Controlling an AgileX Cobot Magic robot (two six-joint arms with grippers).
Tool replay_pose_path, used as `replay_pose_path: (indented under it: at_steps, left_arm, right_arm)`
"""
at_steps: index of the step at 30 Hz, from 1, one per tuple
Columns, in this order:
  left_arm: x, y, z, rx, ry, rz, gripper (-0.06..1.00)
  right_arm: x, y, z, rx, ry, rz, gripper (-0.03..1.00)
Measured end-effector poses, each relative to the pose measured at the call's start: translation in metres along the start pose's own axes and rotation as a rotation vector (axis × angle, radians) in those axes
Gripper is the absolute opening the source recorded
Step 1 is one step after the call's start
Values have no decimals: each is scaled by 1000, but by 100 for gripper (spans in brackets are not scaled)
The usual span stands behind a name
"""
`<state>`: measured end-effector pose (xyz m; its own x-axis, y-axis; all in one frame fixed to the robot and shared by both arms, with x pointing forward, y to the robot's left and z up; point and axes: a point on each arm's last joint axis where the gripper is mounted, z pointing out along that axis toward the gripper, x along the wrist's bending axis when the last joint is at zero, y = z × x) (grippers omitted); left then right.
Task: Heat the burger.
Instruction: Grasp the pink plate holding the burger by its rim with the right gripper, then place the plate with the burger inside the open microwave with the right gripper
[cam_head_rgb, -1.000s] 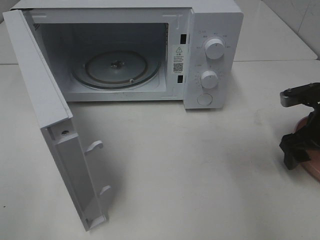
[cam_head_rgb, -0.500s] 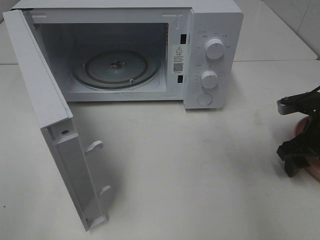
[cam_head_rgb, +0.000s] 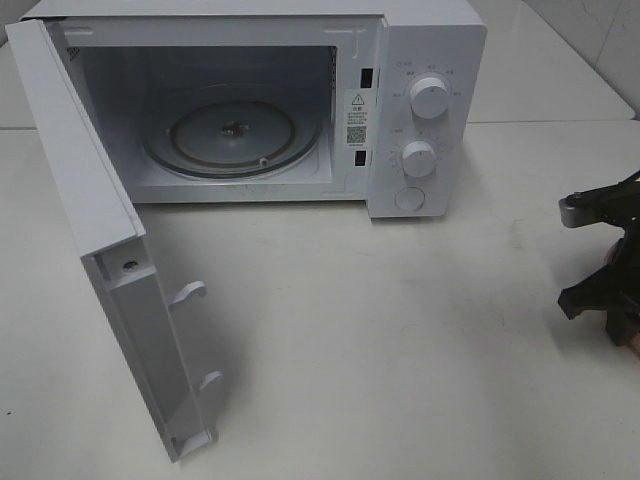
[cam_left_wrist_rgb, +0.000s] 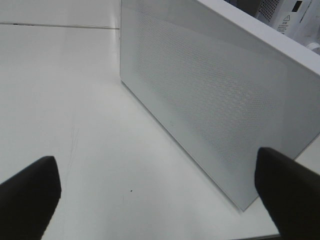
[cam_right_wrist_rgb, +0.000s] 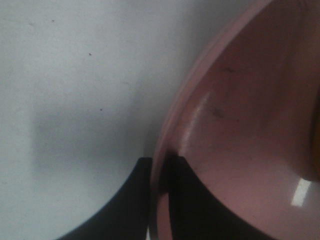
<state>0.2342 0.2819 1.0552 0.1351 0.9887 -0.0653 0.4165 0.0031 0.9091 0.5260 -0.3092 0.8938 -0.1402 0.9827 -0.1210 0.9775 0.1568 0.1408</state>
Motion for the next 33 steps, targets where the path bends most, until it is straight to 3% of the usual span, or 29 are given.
replay_pose_path:
  at_steps: [10, 23, 33]
  left_arm:
    - [0, 0, 0, 0, 0, 0, 98]
    - [0, 0, 0, 0, 0, 0, 98]
    - [0, 0, 0, 0, 0, 0, 98]
  right_arm:
    - [3, 0, -2, 0, -20, 12, 11]
    - [25, 2, -10, 5, -168, -35, 5]
    - [32, -1, -11, 36, -207, -42, 5]
